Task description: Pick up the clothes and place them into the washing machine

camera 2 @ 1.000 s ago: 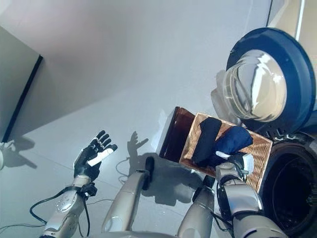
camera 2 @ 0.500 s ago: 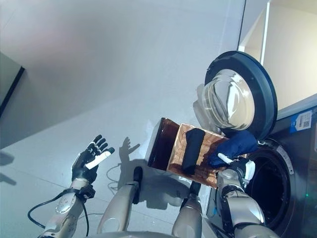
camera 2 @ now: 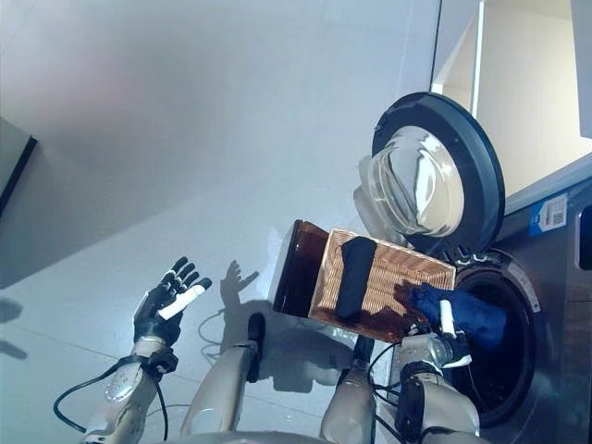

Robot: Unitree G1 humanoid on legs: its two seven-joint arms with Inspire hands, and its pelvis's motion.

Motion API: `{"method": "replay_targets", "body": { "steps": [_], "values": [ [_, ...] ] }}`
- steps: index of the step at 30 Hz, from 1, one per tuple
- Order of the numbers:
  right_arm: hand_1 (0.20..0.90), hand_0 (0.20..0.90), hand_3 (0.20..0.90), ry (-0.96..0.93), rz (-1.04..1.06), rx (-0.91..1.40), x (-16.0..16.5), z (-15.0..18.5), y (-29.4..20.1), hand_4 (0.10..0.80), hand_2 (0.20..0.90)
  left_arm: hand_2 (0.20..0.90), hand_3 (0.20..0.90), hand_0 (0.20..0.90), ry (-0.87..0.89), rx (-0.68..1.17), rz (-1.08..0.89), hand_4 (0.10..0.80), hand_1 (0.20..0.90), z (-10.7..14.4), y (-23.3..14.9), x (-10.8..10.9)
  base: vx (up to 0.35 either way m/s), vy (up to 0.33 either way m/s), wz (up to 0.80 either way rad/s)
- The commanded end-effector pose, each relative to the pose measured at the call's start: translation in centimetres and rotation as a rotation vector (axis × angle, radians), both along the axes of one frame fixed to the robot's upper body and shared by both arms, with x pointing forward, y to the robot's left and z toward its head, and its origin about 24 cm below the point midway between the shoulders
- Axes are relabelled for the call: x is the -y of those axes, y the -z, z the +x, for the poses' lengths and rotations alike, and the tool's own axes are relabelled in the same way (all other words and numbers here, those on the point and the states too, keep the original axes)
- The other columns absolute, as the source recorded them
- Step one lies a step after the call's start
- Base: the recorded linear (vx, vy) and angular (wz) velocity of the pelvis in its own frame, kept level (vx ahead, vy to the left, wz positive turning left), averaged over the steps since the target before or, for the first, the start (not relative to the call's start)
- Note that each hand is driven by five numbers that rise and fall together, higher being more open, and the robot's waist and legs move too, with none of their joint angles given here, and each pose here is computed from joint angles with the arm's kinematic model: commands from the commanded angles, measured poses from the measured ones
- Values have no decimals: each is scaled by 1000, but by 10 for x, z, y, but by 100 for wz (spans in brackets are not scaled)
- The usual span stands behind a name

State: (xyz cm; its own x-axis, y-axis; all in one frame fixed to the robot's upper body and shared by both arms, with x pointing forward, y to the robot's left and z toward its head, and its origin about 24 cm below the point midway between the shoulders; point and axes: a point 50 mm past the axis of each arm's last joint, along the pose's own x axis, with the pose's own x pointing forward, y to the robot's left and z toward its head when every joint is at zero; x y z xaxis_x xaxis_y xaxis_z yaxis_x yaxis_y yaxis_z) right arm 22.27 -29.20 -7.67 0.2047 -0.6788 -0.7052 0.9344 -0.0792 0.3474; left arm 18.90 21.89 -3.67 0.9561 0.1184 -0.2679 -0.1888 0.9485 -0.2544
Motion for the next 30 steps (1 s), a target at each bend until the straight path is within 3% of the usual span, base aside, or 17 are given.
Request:
{"method": "replay_targets", "body": {
  "steps": [1, 11, 20, 30],
  "values": [
    [200, 200, 200, 206, -140, 180, 42, 5, -37, 300, 200, 900, 900, 900, -28, 142, -19, 800, 900, 2, -21, -3, -40, 13, -9],
    [200, 200, 200, 419, -158, 299, 71, 5, -66, 300, 200, 900, 900, 900, 5, 177, -31, 800, 900, 3, -29, 2, -34, 10, -4],
    [200, 200, 200, 570, -161, 289, 97, -15, -76, 300, 200, 900, 900, 900, 3, 132, -43, 800, 900, -7, -20, 1, 10, 7, -5],
    [200, 200, 200, 576, -191, 303, 124, -11, -105, 300, 200, 900, 900, 900, 4, 149, -43, 800, 900, -10, -26, -2, -3, 18, -6]
  ]
}}
